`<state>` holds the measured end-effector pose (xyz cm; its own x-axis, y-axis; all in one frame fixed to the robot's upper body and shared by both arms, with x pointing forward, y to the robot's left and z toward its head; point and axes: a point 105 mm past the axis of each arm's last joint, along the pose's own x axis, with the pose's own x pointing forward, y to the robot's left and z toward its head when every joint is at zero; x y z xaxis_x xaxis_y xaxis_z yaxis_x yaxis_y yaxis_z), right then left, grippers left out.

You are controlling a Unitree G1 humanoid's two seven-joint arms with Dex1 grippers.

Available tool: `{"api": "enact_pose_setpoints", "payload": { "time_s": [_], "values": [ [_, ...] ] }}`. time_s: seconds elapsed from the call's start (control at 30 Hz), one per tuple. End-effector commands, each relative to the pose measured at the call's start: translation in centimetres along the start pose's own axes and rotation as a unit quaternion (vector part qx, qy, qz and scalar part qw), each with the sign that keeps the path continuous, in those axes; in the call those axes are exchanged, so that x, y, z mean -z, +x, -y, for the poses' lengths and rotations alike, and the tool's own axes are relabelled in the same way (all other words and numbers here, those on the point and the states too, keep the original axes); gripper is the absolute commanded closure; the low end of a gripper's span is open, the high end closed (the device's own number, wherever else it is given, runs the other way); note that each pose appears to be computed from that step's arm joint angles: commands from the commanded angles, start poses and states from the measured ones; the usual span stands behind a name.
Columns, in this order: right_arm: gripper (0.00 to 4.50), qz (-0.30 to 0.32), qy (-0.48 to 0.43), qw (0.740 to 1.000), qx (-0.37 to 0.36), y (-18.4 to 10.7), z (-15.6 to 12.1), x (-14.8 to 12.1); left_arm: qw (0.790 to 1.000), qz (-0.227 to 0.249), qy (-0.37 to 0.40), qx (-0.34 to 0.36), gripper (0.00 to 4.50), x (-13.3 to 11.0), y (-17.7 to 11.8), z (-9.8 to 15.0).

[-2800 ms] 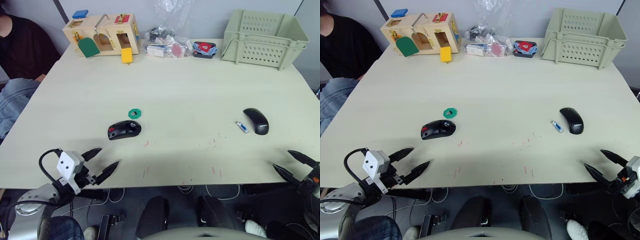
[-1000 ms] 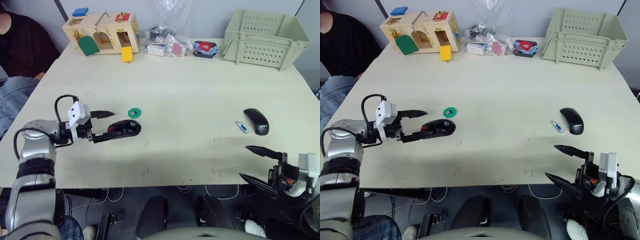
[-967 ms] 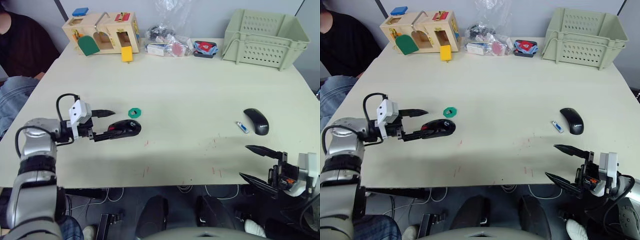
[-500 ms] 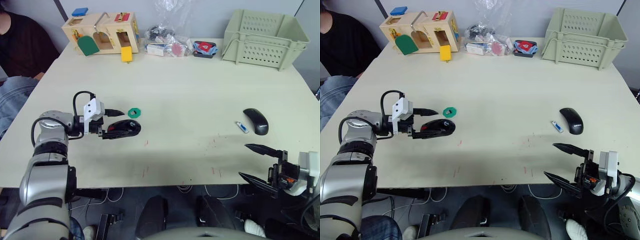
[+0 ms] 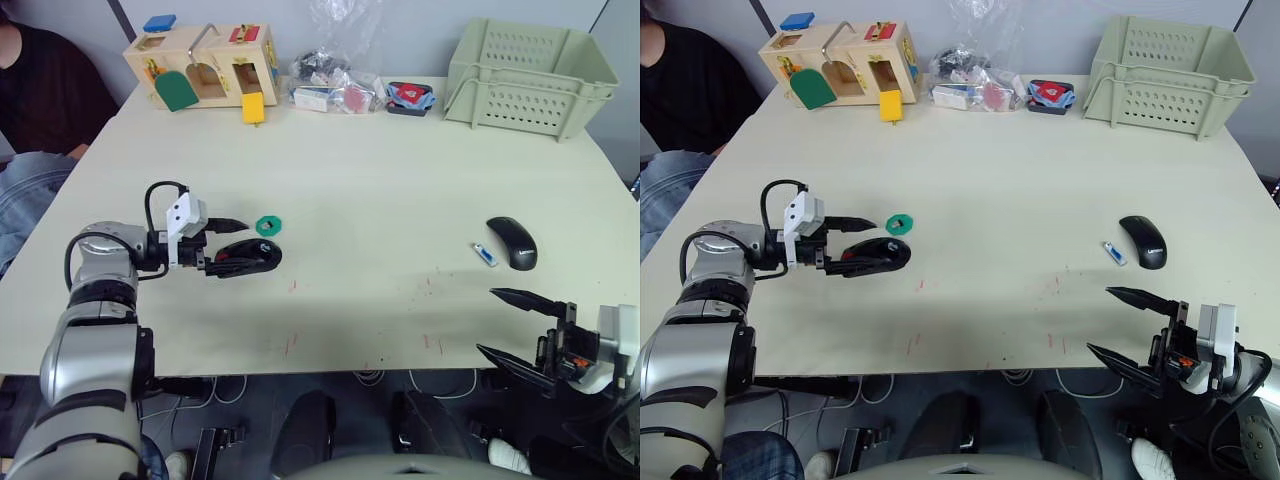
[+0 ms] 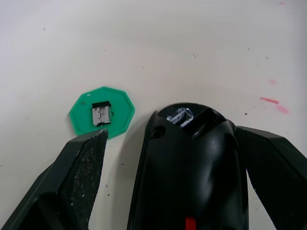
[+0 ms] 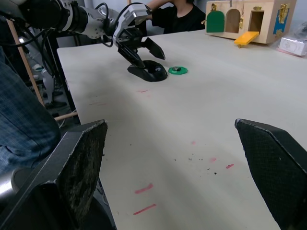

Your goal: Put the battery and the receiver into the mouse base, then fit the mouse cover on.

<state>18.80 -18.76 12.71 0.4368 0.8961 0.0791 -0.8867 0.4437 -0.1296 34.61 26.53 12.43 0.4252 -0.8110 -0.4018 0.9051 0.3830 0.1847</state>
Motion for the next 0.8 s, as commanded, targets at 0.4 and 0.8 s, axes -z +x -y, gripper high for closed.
{"api": "enact_pose_setpoints", "payload": {
  "time_s": [0.4, 0.8],
  "values": [
    [0.04, 0.001, -0.020, 1.000, 0.001, -0.1, 0.4, -0.8, 0.997, -0.030, 0.049, 0.050, 0.00, -0.5, -0.1, 0.8],
    [0.04, 0.006, -0.027, 1.000, -0.003, -0.1, 0.0, -0.9, 0.996, -0.048, 0.050, 0.062, 0.00, 0.0, 0.2, 1.0]
  ]
}}
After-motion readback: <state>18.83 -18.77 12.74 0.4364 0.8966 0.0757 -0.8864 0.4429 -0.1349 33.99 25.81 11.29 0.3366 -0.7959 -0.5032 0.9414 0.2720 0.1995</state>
